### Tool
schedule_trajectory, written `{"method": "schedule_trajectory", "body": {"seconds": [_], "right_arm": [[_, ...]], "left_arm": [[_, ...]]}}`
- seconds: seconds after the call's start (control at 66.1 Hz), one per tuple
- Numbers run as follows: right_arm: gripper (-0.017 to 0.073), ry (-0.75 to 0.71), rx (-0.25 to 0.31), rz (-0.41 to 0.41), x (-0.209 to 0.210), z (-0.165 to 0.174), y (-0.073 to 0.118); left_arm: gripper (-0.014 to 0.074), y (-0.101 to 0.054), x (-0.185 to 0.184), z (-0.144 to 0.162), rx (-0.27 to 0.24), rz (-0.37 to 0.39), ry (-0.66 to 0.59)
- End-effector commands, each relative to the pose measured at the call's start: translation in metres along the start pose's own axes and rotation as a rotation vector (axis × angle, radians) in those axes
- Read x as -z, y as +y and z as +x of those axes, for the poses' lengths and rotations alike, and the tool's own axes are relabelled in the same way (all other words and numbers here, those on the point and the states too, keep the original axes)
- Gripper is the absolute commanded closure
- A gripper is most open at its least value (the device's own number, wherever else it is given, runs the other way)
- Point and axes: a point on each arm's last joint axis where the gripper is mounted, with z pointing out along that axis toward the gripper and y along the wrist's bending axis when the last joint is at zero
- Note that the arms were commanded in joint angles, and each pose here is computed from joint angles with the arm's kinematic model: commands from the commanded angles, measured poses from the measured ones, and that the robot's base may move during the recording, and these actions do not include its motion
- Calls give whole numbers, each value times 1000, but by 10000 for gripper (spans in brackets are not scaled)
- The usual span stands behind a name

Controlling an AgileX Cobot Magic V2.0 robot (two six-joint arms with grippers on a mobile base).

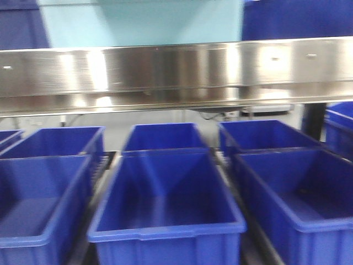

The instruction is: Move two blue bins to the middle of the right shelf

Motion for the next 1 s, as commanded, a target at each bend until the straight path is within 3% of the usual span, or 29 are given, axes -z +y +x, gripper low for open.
{"method": "schedule_trajectory", "body": {"seconds": [0.0,0.983], "right_arm": [[718,-65,7,-11,7,-7,-1],[718,-67,7,-12,7,-7,-1]], "left_arm": [[704,-3,7,-6,2,35,-53],[704,-3,7,-6,2,35,-53]]}}
